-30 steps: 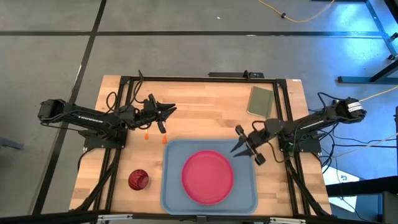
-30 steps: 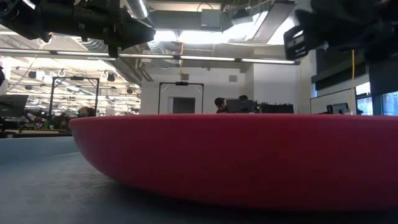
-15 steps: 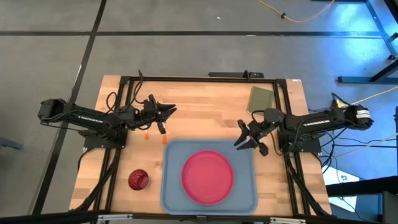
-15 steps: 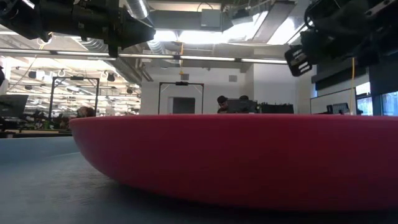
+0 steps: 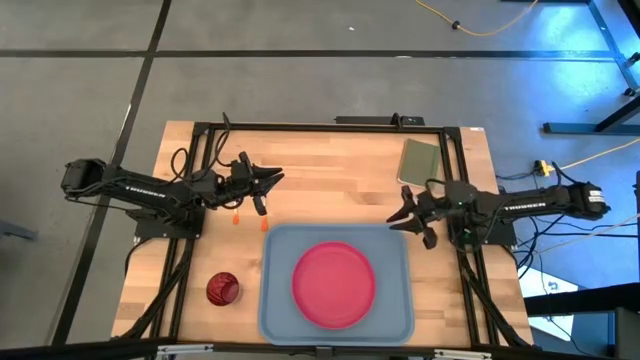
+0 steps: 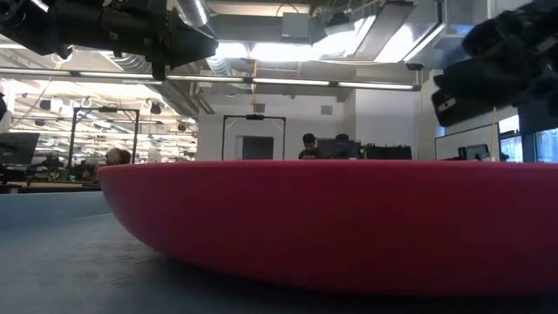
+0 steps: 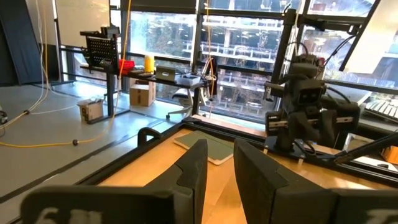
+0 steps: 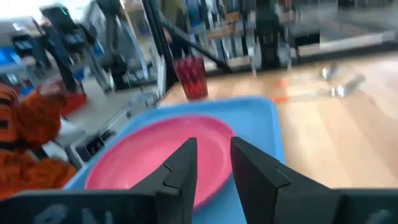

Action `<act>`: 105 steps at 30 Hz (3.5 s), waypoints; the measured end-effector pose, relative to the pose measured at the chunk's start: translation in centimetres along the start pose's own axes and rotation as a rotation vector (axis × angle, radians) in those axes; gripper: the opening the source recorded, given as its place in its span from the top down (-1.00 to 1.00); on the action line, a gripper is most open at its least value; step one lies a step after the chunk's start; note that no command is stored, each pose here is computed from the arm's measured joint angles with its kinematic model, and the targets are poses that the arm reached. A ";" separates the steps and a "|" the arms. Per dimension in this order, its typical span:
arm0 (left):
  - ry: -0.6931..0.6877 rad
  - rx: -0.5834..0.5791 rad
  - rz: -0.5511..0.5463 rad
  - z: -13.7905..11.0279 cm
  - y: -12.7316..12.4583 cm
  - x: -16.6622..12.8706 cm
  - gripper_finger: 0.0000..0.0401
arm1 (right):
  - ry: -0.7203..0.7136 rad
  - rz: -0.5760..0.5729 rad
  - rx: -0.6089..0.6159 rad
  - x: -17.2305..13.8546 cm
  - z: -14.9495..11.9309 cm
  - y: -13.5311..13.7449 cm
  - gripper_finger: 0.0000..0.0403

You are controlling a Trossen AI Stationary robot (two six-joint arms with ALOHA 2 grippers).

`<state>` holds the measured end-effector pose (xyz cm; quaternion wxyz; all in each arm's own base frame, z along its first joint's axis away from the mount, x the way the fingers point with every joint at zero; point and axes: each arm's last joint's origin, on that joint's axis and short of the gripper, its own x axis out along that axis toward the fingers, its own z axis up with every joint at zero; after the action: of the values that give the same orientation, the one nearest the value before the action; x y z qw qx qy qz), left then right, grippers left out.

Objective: Pick and place plate/cup/fork/spoon on tray
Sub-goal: Put the orange fork on the blue tray to the left of the pink plate

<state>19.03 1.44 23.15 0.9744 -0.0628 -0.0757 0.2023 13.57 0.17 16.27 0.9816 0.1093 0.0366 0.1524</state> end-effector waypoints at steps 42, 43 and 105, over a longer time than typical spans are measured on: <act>0.000 0.000 0.000 0.0 0.0 0.0 0.64 | 0.033 -0.191 0.160 -3.1 -0.4 0.6 0.50; 0.000 0.000 -0.001 0.0 0.0 0.0 0.64 | 0.031 -0.192 0.180 -3.1 -0.4 0.6 0.50; 1.097 -0.317 0.797 -1.9 1.7 6.6 0.64 | 0.033 -0.193 0.198 -3.0 -0.4 0.6 0.50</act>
<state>24.68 5.48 21.86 0.7023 -0.3206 0.4277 0.4701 10.46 -0.09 16.11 0.9753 0.1991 0.0778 0.0548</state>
